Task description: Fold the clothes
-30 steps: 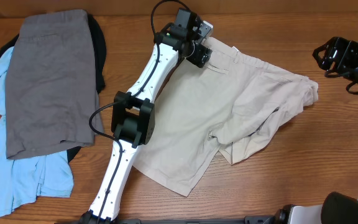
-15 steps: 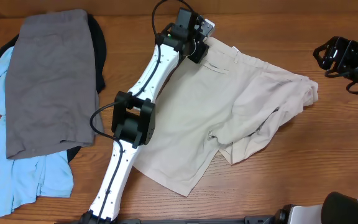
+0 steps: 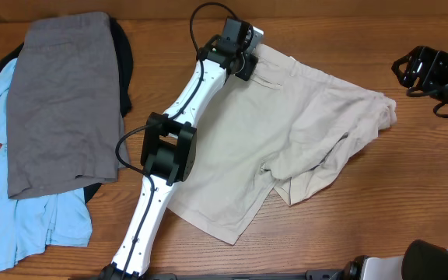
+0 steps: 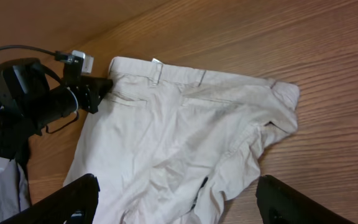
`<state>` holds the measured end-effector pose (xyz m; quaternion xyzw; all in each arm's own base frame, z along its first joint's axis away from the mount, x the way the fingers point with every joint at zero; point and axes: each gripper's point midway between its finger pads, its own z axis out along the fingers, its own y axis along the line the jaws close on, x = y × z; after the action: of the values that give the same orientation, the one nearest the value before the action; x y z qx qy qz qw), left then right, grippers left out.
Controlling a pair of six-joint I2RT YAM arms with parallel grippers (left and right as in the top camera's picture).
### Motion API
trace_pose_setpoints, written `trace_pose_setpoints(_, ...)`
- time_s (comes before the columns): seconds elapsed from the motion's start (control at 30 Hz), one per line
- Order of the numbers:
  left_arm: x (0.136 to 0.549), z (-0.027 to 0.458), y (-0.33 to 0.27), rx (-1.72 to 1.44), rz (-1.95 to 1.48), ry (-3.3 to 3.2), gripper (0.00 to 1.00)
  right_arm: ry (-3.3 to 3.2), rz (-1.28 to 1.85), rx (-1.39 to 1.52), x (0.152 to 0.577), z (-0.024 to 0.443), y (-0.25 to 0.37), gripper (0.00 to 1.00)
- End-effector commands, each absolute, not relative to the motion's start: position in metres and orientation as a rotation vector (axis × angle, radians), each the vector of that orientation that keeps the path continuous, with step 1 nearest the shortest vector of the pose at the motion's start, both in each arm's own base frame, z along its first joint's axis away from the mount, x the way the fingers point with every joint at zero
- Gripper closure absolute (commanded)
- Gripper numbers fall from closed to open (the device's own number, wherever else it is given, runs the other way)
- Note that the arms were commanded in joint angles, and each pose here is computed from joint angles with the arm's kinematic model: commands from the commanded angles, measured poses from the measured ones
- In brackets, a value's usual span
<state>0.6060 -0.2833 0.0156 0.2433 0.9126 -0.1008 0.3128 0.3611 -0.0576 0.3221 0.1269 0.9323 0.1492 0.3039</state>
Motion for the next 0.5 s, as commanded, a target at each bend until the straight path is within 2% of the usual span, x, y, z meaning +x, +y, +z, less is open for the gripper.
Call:
trace_pose_setpoints(0.0,0.633,0.029,-0.215,0.337,-0.121,2.454,0.96,2.457,0.378,0.324,0.362,0.328,-0.058,0.15)
trace_pose_setpoints(0.1,0.650,0.066,-0.156,0.112,-0.125,2.445,0.96,2.458,0.381,0.330,0.362,0.327,-0.058,0.16)
trace_pose_setpoints(0.27,0.654,0.086,-0.100,-0.141,-0.140,2.458,0.96,2.485,0.419,0.373,0.365,0.318,-0.057,0.16)
trace_pose_setpoints(0.4,0.656,0.095,-0.066,-0.257,-0.150,2.450,0.94,2.576,0.470,0.412,0.369,0.292,-0.056,0.16)
trace_pose_setpoints(0.43,0.656,0.095,-0.064,-0.259,-0.153,2.451,0.79,2.596,0.479,0.419,0.371,0.285,-0.056,0.16)
trace_pose_setpoints(0.47,0.655,0.095,-0.065,-0.244,-0.161,2.455,0.54,2.608,0.489,0.420,0.373,0.281,-0.055,0.16)
